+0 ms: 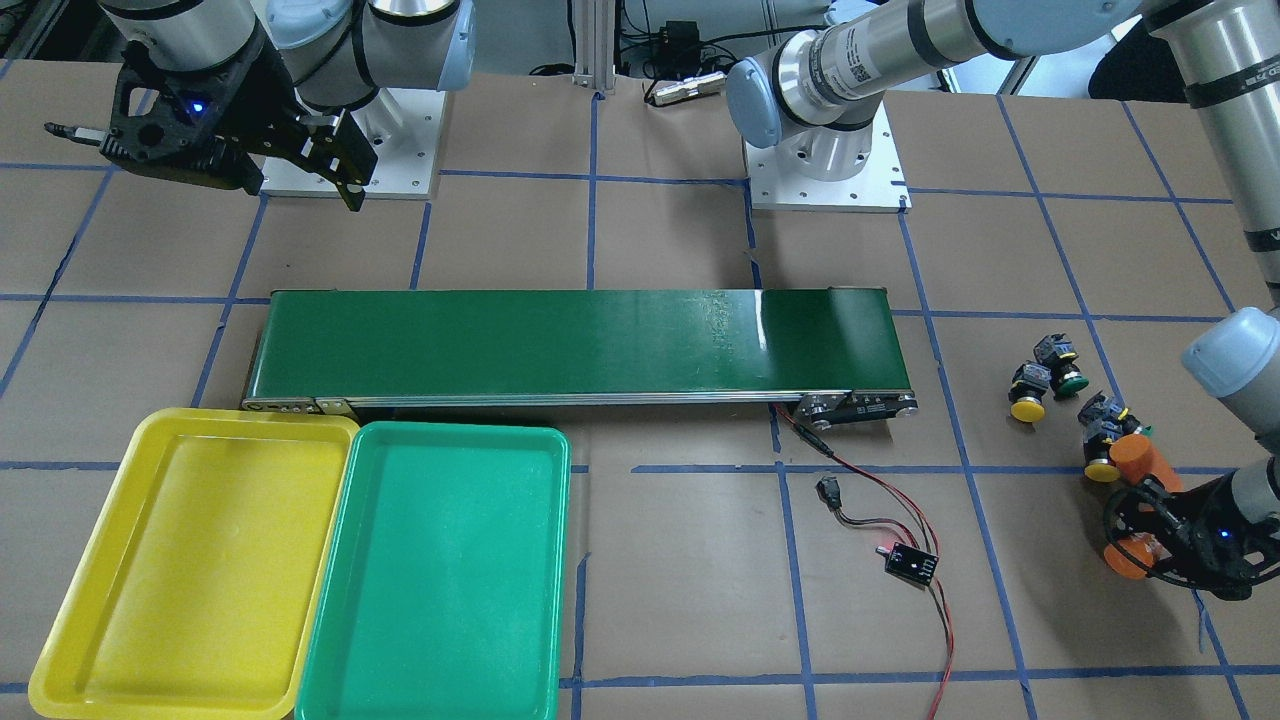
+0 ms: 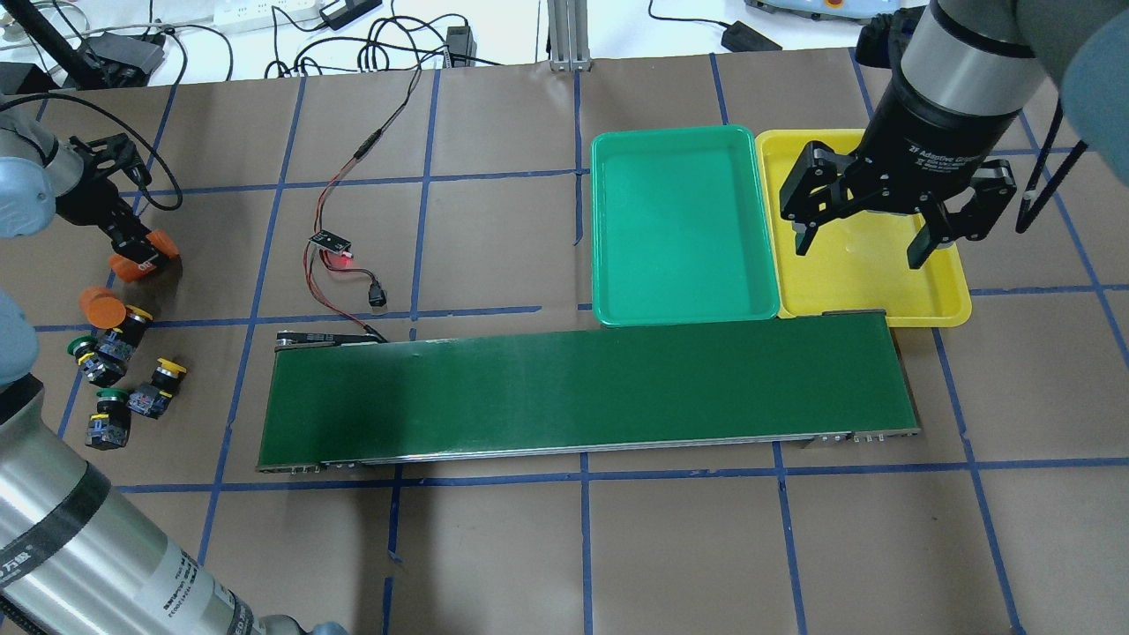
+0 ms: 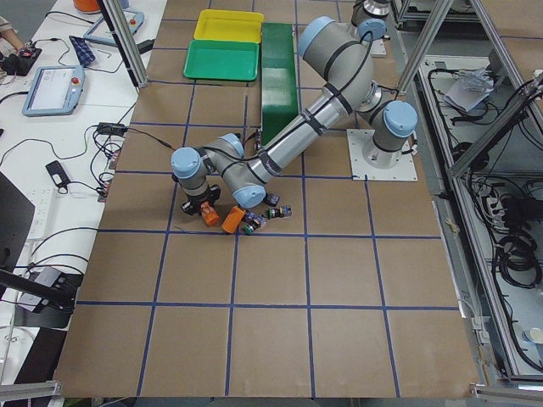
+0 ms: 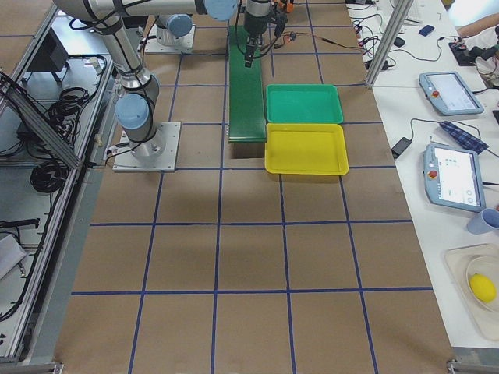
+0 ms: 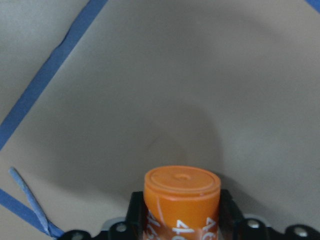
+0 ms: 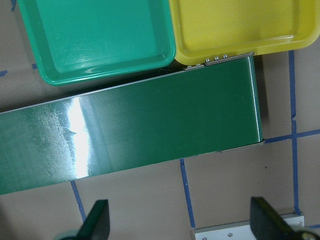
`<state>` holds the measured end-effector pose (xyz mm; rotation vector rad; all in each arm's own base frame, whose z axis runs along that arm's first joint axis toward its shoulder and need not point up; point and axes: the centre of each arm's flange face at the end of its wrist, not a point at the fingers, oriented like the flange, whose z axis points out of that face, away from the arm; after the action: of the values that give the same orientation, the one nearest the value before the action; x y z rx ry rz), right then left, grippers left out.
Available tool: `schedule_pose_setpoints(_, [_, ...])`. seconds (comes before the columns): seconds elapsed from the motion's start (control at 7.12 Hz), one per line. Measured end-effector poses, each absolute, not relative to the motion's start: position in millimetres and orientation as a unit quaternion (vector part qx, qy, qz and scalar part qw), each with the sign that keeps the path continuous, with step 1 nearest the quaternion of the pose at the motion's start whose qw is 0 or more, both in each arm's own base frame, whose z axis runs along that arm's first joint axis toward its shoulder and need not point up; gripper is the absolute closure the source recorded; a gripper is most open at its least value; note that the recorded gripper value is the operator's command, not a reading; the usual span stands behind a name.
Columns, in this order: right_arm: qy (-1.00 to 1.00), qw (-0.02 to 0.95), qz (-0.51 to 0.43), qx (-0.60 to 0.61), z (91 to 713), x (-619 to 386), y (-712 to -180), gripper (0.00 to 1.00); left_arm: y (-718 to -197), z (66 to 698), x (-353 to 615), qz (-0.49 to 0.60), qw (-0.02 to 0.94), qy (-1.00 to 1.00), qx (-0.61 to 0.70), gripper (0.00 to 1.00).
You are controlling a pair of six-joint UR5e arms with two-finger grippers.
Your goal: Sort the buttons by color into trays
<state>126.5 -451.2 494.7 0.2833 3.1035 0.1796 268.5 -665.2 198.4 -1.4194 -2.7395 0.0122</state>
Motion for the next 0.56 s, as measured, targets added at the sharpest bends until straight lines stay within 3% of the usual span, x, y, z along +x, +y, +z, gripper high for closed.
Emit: schedule_pose_setpoints(0.56, [0.994,0.009,0.056,0.091,495,126,-451,0.0,-623,299,126,-0.073,0.122,-0.796,-0.588,1.0])
